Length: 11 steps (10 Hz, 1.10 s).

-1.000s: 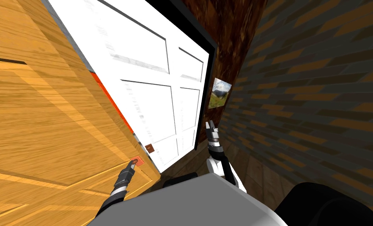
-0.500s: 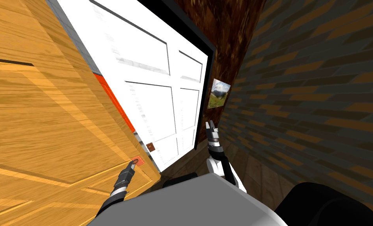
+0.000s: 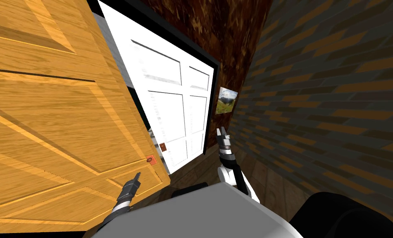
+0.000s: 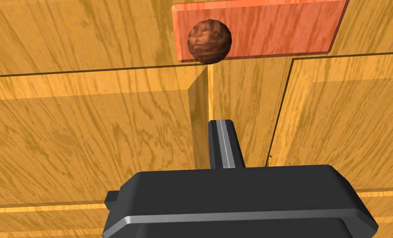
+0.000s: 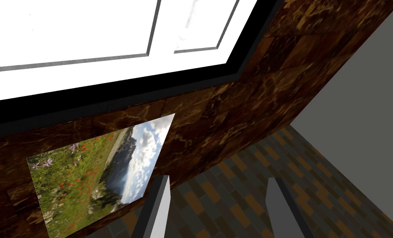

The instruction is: Pull the door open

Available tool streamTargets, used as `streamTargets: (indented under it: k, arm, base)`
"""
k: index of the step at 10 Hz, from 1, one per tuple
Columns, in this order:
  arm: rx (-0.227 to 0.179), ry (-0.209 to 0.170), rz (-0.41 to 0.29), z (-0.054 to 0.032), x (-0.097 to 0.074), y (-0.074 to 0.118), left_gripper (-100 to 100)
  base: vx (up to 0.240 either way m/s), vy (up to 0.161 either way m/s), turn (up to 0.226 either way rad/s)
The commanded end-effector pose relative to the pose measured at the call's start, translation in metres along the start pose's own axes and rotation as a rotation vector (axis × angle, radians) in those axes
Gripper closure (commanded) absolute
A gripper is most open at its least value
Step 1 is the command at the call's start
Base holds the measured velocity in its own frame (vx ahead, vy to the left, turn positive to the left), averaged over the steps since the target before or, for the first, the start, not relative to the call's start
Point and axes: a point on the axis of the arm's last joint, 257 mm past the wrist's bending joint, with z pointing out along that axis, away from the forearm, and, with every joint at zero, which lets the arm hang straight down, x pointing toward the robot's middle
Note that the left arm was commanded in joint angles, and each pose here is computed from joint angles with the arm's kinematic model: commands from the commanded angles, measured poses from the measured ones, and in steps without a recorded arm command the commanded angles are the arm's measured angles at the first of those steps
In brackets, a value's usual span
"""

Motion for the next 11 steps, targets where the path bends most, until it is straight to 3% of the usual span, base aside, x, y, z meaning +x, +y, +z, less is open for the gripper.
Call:
streamTargets:
  k: [1, 3, 4, 5, 7, 10, 11]
  arm:
    - [0.008, 0.021, -0.007, -0.0018, 0.006, -0.004, -100]
    - [0.008, 0.026, -0.007, -0.0022, 0.007, -0.003, -100]
    - [-0.016, -0.009, 0.003, -0.0095, -0.008, 0.006, -100]
    - [-0.02, -0.016, 0.005, -0.0095, -0.01, 0.007, -100]
    - [-0.016, -0.019, 0.005, -0.0055, -0.008, 0.006, -100]
    - [0.013, 0.002, -0.004, 0.0102, 0.008, -0.003, -100]
    - [0.005, -0.004, -0.002, 0.008, 0.004, 0.0, -100]
  base:
    - [-0.167, -0.106, -0.033]
    - [-0.114, -0.073, -0.025]
    - [0.003, 0.116, 0.155]
    - [0.079, 0.186, 0.08]
    - [0.156, 0.107, -0.039]
    - [0.203, -0.015, -0.087]
    - [0.102, -0.004, -0.025]
